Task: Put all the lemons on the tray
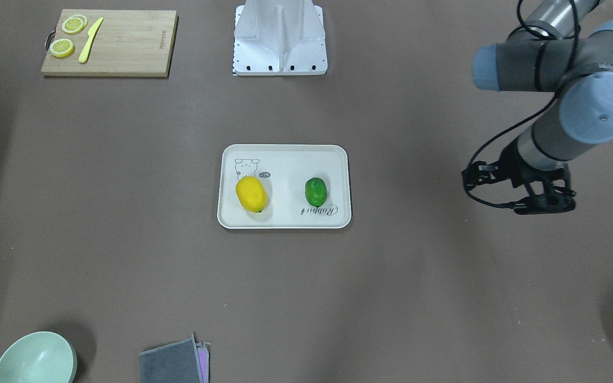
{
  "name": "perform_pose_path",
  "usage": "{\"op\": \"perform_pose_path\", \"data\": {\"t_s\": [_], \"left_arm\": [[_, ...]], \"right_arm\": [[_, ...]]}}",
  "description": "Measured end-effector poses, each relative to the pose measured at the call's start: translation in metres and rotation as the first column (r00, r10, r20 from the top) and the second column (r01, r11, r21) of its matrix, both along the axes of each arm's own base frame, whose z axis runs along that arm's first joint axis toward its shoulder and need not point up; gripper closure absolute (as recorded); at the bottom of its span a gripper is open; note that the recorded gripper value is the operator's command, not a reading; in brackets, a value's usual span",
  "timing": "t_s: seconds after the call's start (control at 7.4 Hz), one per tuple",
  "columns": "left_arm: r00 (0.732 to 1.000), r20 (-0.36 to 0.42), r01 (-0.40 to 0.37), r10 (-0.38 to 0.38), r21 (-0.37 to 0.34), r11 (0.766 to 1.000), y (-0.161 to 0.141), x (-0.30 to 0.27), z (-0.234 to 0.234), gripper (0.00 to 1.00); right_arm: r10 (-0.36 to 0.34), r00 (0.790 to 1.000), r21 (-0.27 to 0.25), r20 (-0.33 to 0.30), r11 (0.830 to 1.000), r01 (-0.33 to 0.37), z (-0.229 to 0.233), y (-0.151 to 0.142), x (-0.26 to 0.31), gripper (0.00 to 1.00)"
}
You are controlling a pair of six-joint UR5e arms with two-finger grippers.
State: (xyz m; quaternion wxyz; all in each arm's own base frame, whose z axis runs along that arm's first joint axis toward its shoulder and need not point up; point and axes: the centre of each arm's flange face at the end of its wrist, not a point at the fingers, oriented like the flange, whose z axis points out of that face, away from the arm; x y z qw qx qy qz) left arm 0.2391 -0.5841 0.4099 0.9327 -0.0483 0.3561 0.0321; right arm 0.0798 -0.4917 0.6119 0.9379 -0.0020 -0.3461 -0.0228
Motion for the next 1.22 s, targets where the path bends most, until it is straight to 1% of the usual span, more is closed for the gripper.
{"op": "perform_pose_path", "data": {"t_s": [0.27, 0.54, 0.68, 0.95, 1.22], "left_arm": [[0.999, 0.012, -0.048, 0.048, 0.011, 0.999, -0.003, -0.078, 0.079, 0.02], [0.998, -0.008, -0.062, 0.063, 0.020, 0.998, 0.012, -0.143, 0.139, 0.02], [0.998, -0.022, -0.056, 0.057, 0.027, 0.998, 0.024, -0.171, 0.162, 0.02], [0.998, -0.050, -0.037, 0.038, 0.034, 0.999, 0.052, -0.219, 0.190, 0.02], [0.998, -0.058, -0.029, 0.031, 0.035, 0.999, 0.098, -0.252, 0.213, 0.02]], "right_arm": [[0.011, 1.000, 0.004, 0.018, 1.000, -0.011, -0.002, 0.001, 0.004, 0.00], [0.013, 1.000, 0.013, 0.023, 1.000, -0.014, 0.001, 0.003, 0.005, 0.00], [0.013, 1.000, 0.019, 0.021, 1.000, -0.014, 0.003, 0.004, 0.005, 0.00], [0.013, 1.000, 0.023, 0.019, 1.000, -0.014, 0.004, 0.005, 0.005, 0.00], [0.013, 1.000, 0.023, 0.017, 1.000, -0.014, 0.004, 0.005, 0.005, 0.00]]}}
